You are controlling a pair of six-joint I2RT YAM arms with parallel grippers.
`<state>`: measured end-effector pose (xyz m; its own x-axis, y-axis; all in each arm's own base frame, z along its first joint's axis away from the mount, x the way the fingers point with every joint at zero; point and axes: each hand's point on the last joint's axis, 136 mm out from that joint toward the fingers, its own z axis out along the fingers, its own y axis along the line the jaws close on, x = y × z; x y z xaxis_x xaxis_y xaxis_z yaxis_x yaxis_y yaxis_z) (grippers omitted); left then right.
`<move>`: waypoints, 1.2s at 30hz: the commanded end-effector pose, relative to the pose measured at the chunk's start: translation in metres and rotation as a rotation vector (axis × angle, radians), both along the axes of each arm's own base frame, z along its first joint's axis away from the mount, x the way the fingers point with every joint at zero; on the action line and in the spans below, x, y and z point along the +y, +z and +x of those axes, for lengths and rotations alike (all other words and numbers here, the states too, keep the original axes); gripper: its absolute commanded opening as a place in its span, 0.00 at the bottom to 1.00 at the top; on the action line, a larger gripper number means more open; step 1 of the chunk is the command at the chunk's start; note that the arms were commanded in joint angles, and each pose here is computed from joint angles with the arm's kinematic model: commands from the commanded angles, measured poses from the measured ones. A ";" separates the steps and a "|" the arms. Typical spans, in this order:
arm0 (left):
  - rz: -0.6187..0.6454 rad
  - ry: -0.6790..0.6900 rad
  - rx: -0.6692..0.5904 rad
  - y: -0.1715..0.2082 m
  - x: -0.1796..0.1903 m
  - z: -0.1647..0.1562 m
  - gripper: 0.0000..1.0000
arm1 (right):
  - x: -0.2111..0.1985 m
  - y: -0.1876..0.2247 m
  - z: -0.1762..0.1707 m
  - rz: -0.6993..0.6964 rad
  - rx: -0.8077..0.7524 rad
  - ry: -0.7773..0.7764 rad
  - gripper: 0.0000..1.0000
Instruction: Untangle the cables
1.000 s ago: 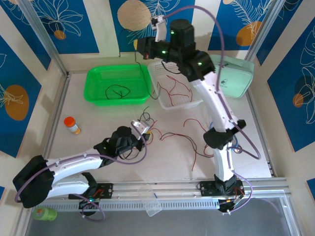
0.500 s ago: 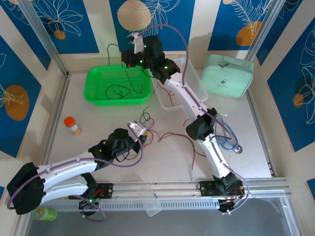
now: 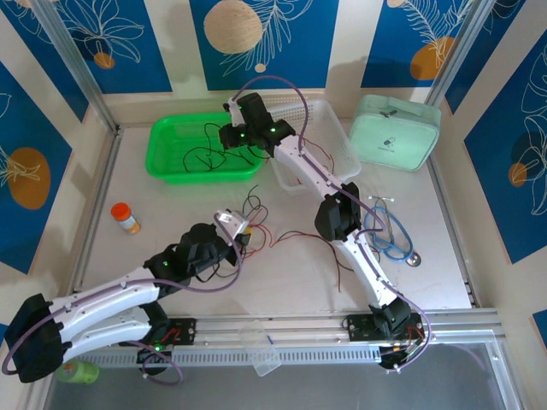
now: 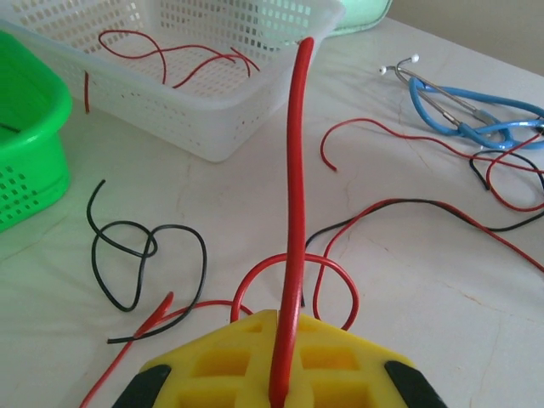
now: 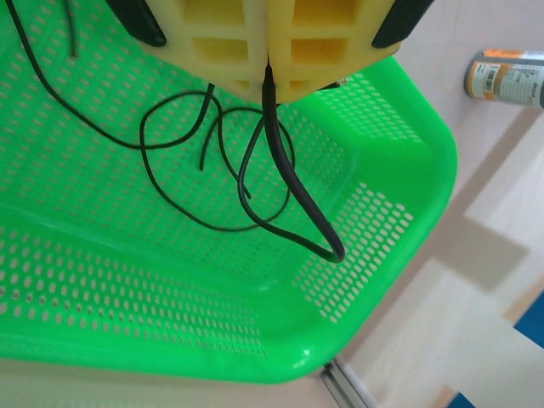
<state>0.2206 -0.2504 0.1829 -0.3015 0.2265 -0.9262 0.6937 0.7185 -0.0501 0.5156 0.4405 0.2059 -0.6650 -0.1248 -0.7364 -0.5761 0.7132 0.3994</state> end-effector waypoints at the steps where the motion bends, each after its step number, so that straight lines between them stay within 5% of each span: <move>1: -0.020 0.015 -0.068 0.038 0.001 0.003 0.00 | -0.012 -0.028 -0.007 -0.087 0.068 0.008 0.09; 7: -0.055 0.049 -0.164 0.082 0.004 0.011 0.00 | -0.018 -0.051 -0.018 -0.137 0.135 0.028 0.41; 14: -0.007 0.094 -0.225 0.111 0.005 0.024 0.00 | -0.023 -0.013 -0.023 -0.121 0.080 0.040 0.70; 29: -0.011 0.138 -0.278 0.152 0.015 0.027 0.00 | -0.096 0.111 -0.088 -0.072 -0.148 -0.004 0.86; 36: -0.024 0.128 -0.276 0.163 0.014 0.025 0.00 | -0.152 0.100 -0.155 -0.080 -0.280 -0.005 0.90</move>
